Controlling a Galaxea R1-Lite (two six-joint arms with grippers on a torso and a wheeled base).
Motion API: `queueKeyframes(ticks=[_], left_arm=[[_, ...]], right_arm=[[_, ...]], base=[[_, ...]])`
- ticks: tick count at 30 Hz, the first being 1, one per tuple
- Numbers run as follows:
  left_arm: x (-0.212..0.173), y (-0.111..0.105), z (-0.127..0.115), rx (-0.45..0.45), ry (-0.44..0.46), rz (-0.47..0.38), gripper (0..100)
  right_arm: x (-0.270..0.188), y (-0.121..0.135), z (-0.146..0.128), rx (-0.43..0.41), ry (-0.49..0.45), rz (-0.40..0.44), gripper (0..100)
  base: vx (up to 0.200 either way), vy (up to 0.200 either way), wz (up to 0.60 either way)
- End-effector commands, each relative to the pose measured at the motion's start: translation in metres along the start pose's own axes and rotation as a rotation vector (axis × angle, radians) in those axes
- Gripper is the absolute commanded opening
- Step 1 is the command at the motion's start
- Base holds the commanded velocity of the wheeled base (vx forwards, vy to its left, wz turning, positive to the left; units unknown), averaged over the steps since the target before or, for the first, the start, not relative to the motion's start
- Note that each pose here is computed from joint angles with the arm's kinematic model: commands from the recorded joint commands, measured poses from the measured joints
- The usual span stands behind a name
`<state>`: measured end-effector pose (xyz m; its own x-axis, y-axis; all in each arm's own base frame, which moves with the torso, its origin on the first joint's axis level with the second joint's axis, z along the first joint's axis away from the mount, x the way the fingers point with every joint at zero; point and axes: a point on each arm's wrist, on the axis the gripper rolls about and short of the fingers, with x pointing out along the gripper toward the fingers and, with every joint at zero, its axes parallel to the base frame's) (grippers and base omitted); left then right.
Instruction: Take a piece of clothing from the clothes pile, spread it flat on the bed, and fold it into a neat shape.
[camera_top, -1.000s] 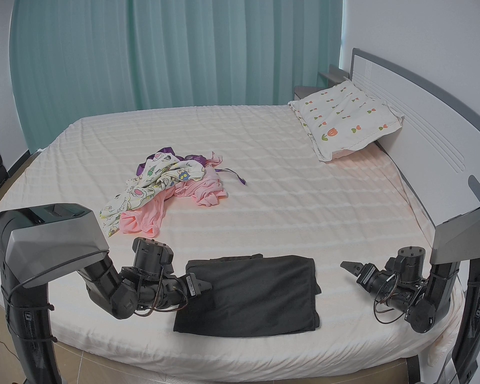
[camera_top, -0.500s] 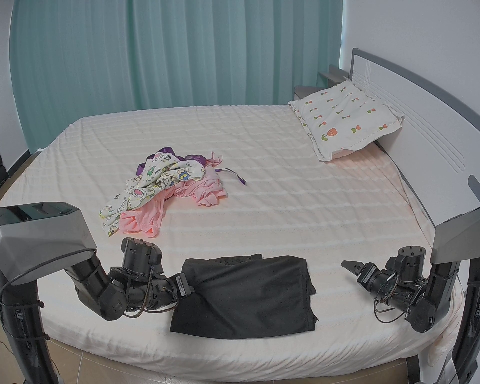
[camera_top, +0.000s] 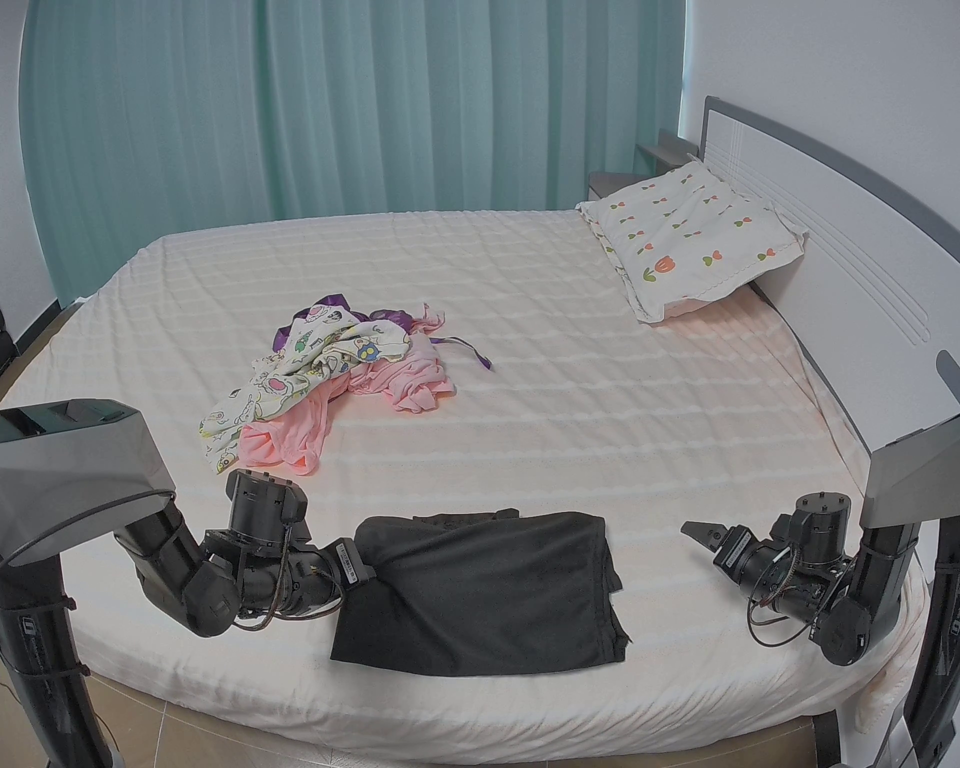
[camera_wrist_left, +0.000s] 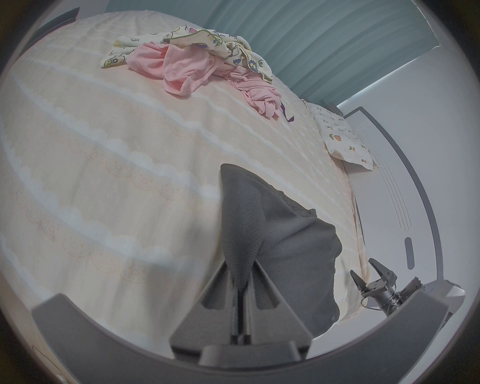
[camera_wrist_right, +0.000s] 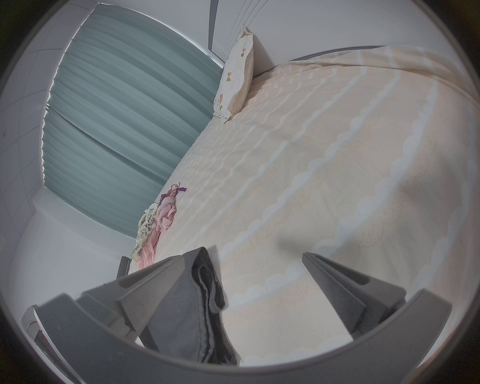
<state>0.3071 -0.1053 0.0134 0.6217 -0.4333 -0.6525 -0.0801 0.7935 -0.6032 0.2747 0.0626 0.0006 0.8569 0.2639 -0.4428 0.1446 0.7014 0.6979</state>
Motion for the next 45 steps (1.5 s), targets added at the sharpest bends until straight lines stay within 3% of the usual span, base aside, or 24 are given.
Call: queueKeyframes(ticks=[1, 6, 45], left_arm=[[0.0, 0.0, 0.0, -0.006, -0.001, 0.002, 0], [-0.005, 0.007, 0.006, -0.027, -0.018, 0.007, 0], [-0.012, 0.032, 0.004, -0.081, -0.007, 0.07, 0]], right_arm=[[0.001, -0.001, 0.0, 0.003, 0.002, -0.001, 100], [0.001, 0.001, 0.0, 0.001, 0.001, 0.005, 100], [0.002, 0.001, -0.007, 0.002, 0.022, 0.015, 100]], base=[[0.0, 0.0, 0.0], [0.0, 0.0, 0.0], [0.0, 0.2, 0.0]])
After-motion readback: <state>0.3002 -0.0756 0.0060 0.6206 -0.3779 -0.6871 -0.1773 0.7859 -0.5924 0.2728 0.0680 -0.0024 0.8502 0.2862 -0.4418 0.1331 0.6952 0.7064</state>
